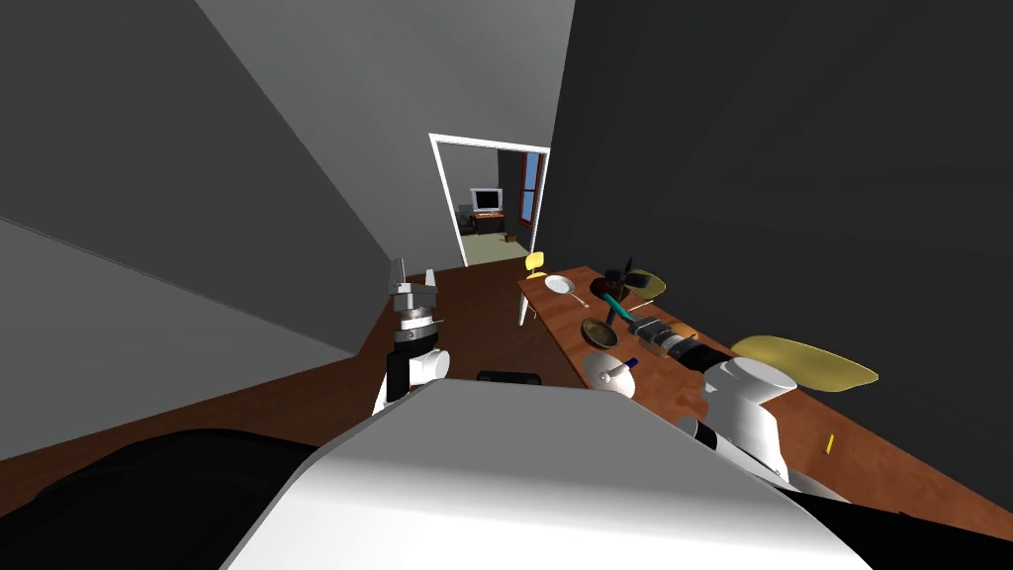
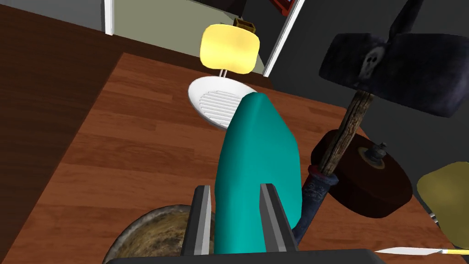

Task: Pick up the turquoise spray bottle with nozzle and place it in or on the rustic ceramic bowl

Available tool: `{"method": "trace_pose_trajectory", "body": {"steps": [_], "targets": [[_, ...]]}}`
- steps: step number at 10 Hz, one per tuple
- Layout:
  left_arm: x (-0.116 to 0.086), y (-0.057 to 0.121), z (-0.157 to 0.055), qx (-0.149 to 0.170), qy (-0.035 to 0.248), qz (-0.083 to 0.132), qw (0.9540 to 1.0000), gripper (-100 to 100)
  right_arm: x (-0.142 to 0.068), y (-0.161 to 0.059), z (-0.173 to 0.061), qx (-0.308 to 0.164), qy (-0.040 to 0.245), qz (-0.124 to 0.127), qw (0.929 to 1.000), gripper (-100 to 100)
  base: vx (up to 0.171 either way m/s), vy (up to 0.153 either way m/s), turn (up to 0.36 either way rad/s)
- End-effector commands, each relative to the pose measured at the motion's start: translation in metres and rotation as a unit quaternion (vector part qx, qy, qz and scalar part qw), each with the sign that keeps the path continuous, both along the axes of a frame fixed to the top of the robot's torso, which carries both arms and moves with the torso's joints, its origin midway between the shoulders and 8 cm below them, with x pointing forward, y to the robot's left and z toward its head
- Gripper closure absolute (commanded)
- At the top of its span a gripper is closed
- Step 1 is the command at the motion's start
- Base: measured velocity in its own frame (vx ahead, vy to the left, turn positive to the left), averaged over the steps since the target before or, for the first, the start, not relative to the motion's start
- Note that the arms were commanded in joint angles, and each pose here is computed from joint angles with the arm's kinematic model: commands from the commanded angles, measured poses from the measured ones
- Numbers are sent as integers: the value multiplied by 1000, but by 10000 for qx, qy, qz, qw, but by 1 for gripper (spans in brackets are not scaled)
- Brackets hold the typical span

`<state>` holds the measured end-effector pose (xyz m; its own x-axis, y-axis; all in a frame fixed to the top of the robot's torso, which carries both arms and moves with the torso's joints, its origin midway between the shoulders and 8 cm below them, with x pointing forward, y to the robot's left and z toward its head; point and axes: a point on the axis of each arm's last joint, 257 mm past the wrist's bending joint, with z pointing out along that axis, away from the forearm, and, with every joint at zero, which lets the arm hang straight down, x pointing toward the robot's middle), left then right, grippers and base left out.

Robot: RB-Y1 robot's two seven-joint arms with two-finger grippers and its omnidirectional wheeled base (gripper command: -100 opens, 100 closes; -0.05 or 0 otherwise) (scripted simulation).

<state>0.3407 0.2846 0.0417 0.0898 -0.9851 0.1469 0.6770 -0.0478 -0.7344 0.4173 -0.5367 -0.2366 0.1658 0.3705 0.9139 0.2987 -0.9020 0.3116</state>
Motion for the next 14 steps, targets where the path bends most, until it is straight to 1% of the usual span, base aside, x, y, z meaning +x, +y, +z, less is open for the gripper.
{"method": "trace_pose_trajectory", "body": {"steps": [1,3,4,7,9,10,11,14], "targets": [[0,0,0,0,0,0,10000,0,-3,4,6,219,-95,37,9997,100,-10,-43,82],[0,0,0,0,0,0,10000,0,-14,13,14,810,-251,119,9963,100,-13,-67,152],[0,0,0,0,0,0,10000,0,-14,13,16,839,-298,122,9960,100,-18,-60,83],[0,0,0,0,0,0,10000,0,-28,22,23,1519,-479,209,9870,100,-18,-59,108],[0,0,0,0,0,0,10000,0,-36,26,23,1814,-535,238,9817,100,-7,-65,77],[0,0,0,0,0,0,10000,0,-33,25,23,1708,-518,228,9837,100,-3,-30,13],[0,0,0,0,1,1,10000,0,-33,26,23,1732,-519,237,9832,-100,-1,-5,-1],[0,0,0,0,0,0,10000,0,-33,26,23,1730,-518,236,9833,-100,0,0,0]]}}
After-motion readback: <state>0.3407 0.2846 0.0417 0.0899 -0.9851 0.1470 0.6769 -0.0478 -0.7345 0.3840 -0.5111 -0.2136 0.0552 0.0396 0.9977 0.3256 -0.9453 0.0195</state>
